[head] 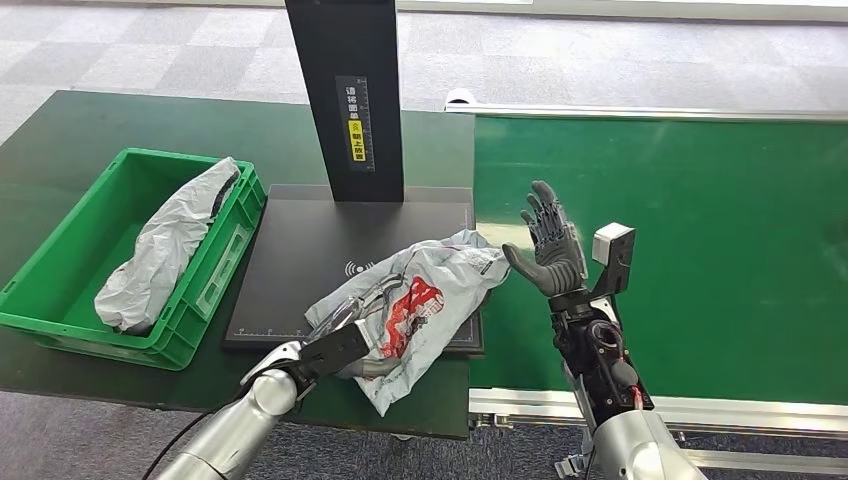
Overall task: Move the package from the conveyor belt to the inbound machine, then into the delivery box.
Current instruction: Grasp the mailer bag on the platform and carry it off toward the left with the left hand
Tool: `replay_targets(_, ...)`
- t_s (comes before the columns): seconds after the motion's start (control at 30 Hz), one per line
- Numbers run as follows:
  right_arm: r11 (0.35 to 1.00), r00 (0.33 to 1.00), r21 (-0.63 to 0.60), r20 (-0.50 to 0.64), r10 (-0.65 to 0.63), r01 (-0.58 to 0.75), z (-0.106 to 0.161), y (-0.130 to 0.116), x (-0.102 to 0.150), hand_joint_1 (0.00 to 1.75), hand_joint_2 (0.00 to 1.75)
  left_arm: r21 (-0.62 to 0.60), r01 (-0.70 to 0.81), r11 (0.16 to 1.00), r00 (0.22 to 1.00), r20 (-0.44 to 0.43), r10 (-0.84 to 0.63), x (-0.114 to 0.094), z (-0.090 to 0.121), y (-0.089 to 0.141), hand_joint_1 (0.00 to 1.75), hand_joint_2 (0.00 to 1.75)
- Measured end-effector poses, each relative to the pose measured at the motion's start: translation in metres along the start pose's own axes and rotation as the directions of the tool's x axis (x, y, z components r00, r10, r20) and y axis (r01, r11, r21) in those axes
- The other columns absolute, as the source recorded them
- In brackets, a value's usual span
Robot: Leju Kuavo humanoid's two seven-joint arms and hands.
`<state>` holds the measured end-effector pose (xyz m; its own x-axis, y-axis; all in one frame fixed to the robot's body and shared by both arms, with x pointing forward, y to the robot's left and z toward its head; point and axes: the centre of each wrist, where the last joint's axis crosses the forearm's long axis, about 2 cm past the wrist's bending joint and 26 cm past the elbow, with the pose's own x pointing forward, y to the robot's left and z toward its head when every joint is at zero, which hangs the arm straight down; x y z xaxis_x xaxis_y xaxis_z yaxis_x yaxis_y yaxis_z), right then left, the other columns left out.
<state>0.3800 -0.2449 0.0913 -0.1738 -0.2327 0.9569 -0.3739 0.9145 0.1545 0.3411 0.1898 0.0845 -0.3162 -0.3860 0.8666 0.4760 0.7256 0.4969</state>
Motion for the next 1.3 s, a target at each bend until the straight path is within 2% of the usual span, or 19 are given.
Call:
replay_targets(0.13, 1.0, 0.999, -0.009, -0.018, 0.029, -0.03, 0.003, -0.002, -0.001, 0.0, 1.75, -0.027, 0.161, 0.987, 0.982, -0.093, -0.163, 0.0, -0.002, 0.0, 0.0, 1.75)
replay_targets(0.17, 0.999, 0.999, -0.008, -0.026, 0.046, -0.046, 0.005, -0.003, -0.002, 0.0, 1.75, -0.029, 0.209, 0.977, 0.97, -0.119, -0.211, 0.0, -0.003, 0.0, 0.36, 1.75)
replay_targets(0.27, 0.996, 0.994, 0.003, -0.056, 0.094, -0.094, 0.012, -0.006, -0.004, 0.0, 1.75, -0.012, 0.312, 0.95, 0.936, -0.168, -0.31, -0.002, 0.0, -0.003, 1.64, 1.75)
replay_targets(0.3, 0.995, 0.992, 0.005, -0.066, 0.104, -0.104, 0.015, -0.007, -0.005, 0.0, 1.75, 0.0, 0.328, 0.945, 0.93, -0.175, -0.322, -0.003, 0.001, -0.003, 1.71, 1.75)
replay_targets(0.43, 0.993, 0.988, -0.003, -0.109, 0.114, -0.115, 0.031, -0.013, -0.01, 0.0, 1.75, 0.095, 0.296, 0.951, 0.946, -0.167, -0.277, -0.006, 0.012, -0.003, 1.75, 1.75)
replay_targets(0.7, 0.993, 0.983, -0.093, -0.175, 0.058, -0.075, 0.086, -0.014, -0.035, 0.0, 1.75, 0.261, 0.158, 0.952, 0.985, -0.109, -0.134, -0.008, 0.028, 0.005, 1.75, 1.75)
replay_targets(0.87, 0.992, 0.984, -0.106, -0.171, 0.05, -0.069, 0.092, -0.014, -0.035, 0.0, 1.75, 0.28, 0.141, 0.949, 0.988, -0.095, -0.119, -0.008, 0.03, 0.006, 1.75, 1.75)
replay_targets(1.0, 0.99, 0.99, -0.133, -0.14, 0.032, -0.051, 0.103, -0.014, -0.028, 0.0, 1.75, 0.358, 0.072, 0.931, 0.997, -0.027, -0.067, -0.009, 0.038, 0.008, 1.75, 1.75)
replay_targets(1.13, 0.989, 0.991, -0.136, -0.129, 0.034, -0.051, 0.104, -0.015, -0.026, 0.0, 1.75, 0.376, 0.065, 0.924, 0.998, -0.013, -0.065, -0.009, 0.04, 0.008, 1.75, 1.75)
replay_targets(1.3, 0.988, 0.992, -0.146, -0.125, 0.033, -0.051, 0.104, -0.017, -0.025, 0.0, 1.75, 0.477, 0.023, 0.878, 0.991, 0.107, -0.084, -0.005, 0.045, 0.01, 1.75, 1.75)
